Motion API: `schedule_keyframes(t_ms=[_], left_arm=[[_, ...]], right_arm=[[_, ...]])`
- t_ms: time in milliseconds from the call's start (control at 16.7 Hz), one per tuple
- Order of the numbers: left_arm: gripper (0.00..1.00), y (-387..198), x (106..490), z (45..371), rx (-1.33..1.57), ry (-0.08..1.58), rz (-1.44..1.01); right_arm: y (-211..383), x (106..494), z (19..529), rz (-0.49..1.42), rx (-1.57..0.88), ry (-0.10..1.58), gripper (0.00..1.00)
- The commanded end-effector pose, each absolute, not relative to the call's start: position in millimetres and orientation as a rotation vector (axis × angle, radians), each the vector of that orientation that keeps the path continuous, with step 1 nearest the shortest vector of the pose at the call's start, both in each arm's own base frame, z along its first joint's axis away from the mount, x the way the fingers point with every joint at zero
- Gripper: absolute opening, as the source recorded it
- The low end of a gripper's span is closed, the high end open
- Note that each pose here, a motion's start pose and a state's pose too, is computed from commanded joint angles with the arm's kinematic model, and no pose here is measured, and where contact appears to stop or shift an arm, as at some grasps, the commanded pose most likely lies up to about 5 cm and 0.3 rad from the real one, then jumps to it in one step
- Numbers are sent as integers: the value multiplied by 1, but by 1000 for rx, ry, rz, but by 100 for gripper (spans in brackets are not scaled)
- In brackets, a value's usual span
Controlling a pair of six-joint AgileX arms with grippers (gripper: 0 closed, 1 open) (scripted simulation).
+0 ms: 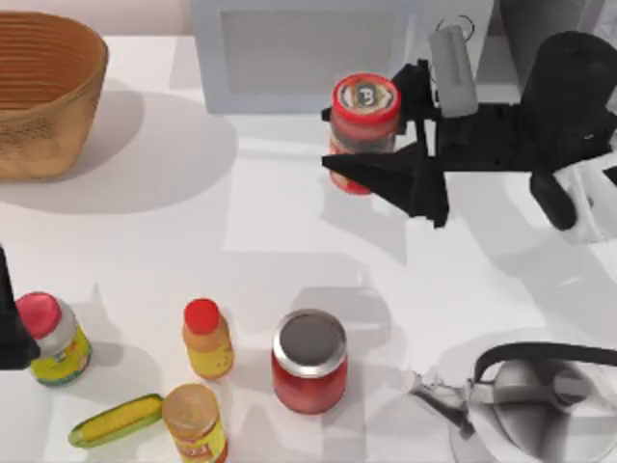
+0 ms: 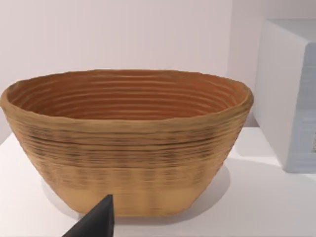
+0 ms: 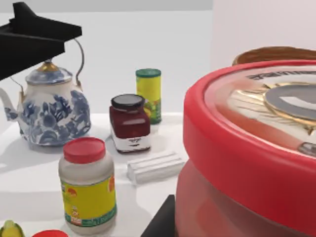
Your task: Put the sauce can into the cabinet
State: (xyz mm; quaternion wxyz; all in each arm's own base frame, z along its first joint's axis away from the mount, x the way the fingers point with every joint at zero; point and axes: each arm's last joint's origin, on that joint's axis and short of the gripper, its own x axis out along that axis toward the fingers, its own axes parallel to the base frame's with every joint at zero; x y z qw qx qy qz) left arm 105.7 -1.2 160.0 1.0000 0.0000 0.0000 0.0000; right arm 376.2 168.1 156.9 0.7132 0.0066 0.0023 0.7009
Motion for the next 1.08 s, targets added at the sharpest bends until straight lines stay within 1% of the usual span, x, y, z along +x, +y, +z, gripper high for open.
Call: schedule_keyframes(t_ms=[120,240,420,540,660,840,960,1080], left_arm=[[100,-1,106,160,0,0,0],[100,-1,106,160,0,0,0],[100,-1,106,160,0,0,0],[100,-1,106,160,0,0,0],[100,-1,106,160,0,0,0],[100,-1,106,160,0,0,0],[100,-1,106,160,0,0,0],[100,-1,106,160,0,0,0]], right_arm=[[166,376,159,1544,18,10,0],[158,372,167,1493,34,33,0],[133,358,192,1348,66,74,0],[111,340,215,1215,82,91,0],[87,313,238,1069,88,91,0],[55,256,261,833,80,68,0],[38,214,264,672,66,41,0],[25,175,256,518,49,10,0]])
